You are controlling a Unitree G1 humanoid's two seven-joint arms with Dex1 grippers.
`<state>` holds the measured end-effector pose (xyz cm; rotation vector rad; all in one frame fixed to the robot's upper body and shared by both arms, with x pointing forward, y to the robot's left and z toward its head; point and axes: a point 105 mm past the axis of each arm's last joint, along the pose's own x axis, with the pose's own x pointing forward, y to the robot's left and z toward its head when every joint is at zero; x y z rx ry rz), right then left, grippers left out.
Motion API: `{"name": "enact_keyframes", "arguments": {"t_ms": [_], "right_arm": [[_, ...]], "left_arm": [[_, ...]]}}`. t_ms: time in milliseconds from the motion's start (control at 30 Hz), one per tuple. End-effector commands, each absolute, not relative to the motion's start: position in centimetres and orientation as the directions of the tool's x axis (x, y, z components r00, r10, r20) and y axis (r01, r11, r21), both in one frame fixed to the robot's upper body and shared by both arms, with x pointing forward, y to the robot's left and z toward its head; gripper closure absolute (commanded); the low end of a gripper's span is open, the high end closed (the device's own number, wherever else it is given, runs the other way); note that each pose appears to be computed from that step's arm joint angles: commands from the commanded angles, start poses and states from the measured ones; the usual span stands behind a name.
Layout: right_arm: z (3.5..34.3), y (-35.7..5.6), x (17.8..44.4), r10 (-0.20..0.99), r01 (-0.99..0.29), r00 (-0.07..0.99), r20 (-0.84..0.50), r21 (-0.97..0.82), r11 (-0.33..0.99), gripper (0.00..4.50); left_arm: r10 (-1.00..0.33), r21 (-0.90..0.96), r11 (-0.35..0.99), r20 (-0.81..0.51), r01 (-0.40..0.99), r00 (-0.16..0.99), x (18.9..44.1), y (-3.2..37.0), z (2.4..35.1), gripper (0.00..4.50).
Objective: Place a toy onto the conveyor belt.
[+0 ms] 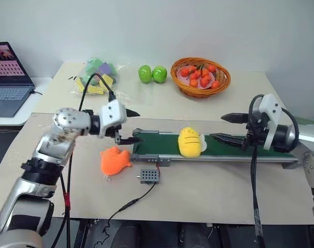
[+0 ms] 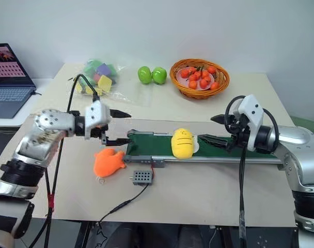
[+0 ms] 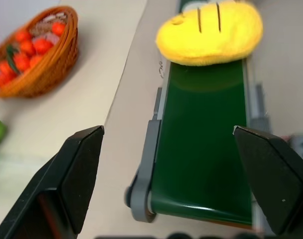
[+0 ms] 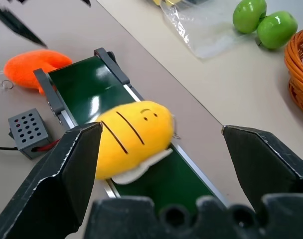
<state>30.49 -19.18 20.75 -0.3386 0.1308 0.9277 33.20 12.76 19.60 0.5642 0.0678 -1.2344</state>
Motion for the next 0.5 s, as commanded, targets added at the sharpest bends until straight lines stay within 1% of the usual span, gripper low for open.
{"name": "enact_keyframes", "arguments": {"t_ms": [33, 133, 200, 333, 500], "right_arm": [[23.3, -19.3, 29.4, 0.794, -0.825, 0.559, -0.240, -0.262, 0.501, 0.00], [23.9, -19.1, 28.5, 0.815, -0.853, 0.517, -0.262, -0.240, 0.464, 0.00], [24.6, -19.2, 28.4, 0.816, -0.851, 0.518, -0.257, -0.250, 0.462, 0.00], [26.0, -19.2, 28.2, 0.819, -0.843, 0.524, -0.235, -0.286, 0.457, 0.00], [26.2, -19.3, 28.1, 0.820, -0.843, 0.523, -0.231, -0.280, 0.459, 0.00]], "left_arm": [[-0.940, 0.151, 0.199, -0.251, 0.968, 0.232, 30.8, 13.2, 22.1, 0.08], [-0.948, -0.011, 0.210, -0.247, 0.978, 0.201, 30.1, 14.7, 22.1, 0.08], [-0.943, -0.013, 0.235, -0.247, 0.972, 0.225, 30.2, 15.3, 22.1, 0.08], [-0.915, 0.015, 0.334, -0.233, 0.942, 0.328, 31.7, 16.5, 22.3, 0.08], [-0.890, 0.072, 0.379, -0.247, 0.923, 0.384, 32.5, 16.8, 22.2, 0.08]]}}
